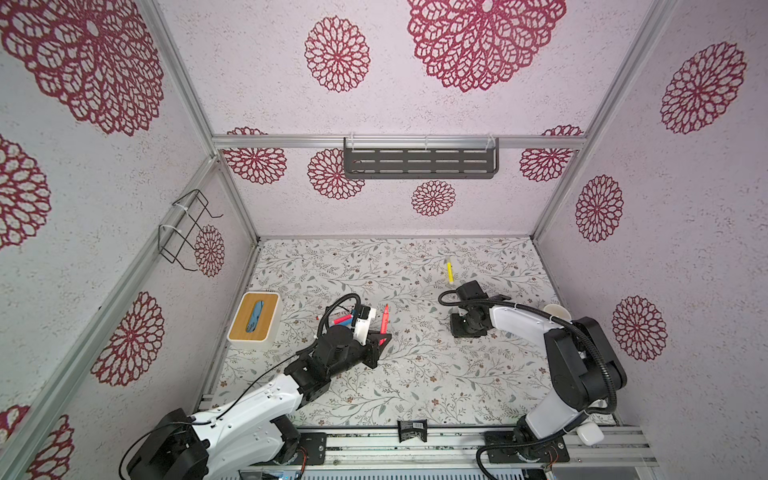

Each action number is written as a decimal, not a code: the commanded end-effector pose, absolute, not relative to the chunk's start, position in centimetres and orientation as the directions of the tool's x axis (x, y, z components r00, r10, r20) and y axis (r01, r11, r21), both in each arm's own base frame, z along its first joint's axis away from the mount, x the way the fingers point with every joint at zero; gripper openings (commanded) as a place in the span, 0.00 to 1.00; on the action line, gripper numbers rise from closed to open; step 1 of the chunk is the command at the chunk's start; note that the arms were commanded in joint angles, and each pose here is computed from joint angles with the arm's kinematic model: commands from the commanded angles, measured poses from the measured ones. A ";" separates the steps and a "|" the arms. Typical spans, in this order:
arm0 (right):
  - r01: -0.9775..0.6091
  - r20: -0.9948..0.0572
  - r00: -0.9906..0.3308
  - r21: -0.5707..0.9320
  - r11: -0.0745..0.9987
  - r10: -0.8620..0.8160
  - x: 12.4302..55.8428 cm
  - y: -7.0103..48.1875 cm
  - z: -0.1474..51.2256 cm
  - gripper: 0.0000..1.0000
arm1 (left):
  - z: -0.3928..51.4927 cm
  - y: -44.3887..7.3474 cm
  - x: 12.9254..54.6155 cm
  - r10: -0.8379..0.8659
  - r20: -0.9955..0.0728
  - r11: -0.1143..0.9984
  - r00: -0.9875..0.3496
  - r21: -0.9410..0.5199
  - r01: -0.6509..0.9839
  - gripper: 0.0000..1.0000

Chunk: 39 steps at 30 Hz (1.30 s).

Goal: Insert the pens into the pen caps

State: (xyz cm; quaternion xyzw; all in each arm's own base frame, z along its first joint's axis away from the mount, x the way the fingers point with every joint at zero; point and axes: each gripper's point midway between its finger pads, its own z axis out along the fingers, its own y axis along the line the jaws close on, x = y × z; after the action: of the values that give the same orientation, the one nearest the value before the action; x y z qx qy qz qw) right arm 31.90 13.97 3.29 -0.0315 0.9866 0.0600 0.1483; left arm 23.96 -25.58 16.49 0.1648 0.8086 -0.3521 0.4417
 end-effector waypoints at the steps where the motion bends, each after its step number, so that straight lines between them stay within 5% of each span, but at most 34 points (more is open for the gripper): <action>1: -0.108 -0.307 -0.948 0.075 0.991 -0.080 32.6 14.3 3.7 0.36 | 16.4 -25.5 24.1 -0.047 -0.834 0.696 -0.550 -0.422 0.581 0.00; 31: -0.154 -0.228 -0.959 -0.071 0.986 -0.166 30.7 13.4 1.1 0.11 | 17.0 -25.1 24.0 -0.060 -0.838 0.693 -0.542 -0.426 0.581 0.00; 39: -0.194 -0.383 -0.908 0.019 0.981 -0.172 31.5 15.8 5.3 0.05 | 17.5 -24.9 23.6 -0.076 -0.834 0.683 -0.546 -0.443 0.581 0.00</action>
State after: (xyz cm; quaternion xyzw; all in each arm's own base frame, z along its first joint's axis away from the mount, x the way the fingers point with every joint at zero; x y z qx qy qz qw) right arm 31.63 14.56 2.48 -0.0792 0.9850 -0.0013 0.1535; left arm 23.77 -25.25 17.54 0.1624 0.7999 -0.3603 0.4516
